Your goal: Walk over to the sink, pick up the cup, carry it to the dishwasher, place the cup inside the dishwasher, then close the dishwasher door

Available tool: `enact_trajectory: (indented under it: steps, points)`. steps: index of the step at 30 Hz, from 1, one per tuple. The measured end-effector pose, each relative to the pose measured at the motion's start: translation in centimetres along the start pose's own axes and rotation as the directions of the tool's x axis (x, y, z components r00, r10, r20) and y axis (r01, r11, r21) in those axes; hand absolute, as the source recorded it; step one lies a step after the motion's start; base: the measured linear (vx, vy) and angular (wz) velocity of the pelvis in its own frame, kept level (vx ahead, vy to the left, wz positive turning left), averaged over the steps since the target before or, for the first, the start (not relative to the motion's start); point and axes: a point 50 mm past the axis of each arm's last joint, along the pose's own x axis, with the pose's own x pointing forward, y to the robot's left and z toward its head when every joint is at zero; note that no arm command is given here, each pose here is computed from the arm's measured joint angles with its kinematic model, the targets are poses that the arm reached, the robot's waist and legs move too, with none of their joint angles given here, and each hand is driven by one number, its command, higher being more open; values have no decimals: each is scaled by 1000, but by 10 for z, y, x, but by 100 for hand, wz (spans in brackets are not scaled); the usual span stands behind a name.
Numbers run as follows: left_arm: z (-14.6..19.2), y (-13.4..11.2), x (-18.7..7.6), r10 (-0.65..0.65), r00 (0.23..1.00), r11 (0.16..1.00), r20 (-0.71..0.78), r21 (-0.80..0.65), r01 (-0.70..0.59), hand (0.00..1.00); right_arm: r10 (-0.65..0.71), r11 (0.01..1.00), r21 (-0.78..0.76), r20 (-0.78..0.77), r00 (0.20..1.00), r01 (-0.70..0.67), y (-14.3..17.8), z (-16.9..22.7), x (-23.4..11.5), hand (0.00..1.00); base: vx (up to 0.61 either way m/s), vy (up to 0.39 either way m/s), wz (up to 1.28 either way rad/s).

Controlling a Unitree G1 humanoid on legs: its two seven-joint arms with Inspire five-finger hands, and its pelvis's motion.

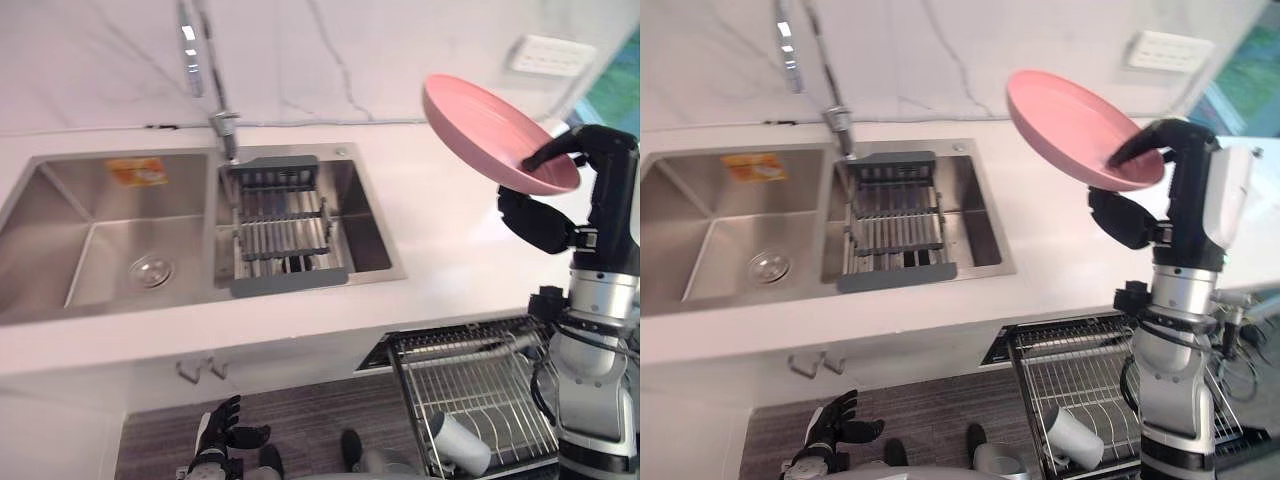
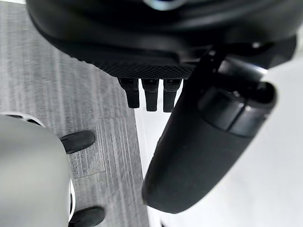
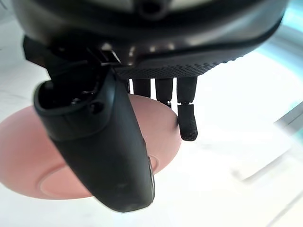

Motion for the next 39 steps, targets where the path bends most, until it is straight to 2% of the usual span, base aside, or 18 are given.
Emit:
enact_trajectory:
  steps: [9, 14, 19, 20, 24, 28, 36, 37, 39]
  points:
    - [5, -22, -1, -53, 998, 998, 15, -18, 54, 90, 39, 996, -64, -297, 954, -61, 0, -41, -43, 30, -2, 50, -77]
    - [15, -35, -1, -74, 996, 996, 49, -48, 77, 90, 126, 990, -14, -371, 920, -141, 15, -42, -64, 30, -49, 26, -46]
    - [35, -50, 1, -104, 988, 991, 116, -74, 113, 90, 147, 987, -2, -378, 914, -159, 20, -43, -65, 30, -53, 21, -19]
    - [44, -59, 2, -122, 982, 987, 143, -83, 135, 90, 135, 989, -7, -383, 914, -149, 22, -46, -63, 30, -40, 49, -24]
    - [61, -69, 3, -142, 971, 983, 190, -91, 162, 90, 73, 993, -43, -474, 877, -106, 26, -70, -60, 30, 12, 51, -12]
    - [75, -71, 6, -138, 964, 983, 228, -90, 162, 90, -2, 995, -83, -542, 840, -51, 23, -90, -49, 30, 80, 27, 1]
    - [93, -72, 9, -126, 954, 984, 273, -88, 155, 90, -29, 999, -48, -605, 796, 1, 36, -110, -30, 30, 65, 0, -7]
    - [95, -72, 9, -125, 952, 984, 279, -89, 155, 90, -23, 999, -38, -623, 782, 0, 39, -114, -30, 90, 58, -4, -6]
    - [99, -72, 9, -122, 949, 984, 289, -89, 154, 90, -13, 1000, -9, -652, 758, 9, 45, -119, -30, 90, 46, 2, -5]
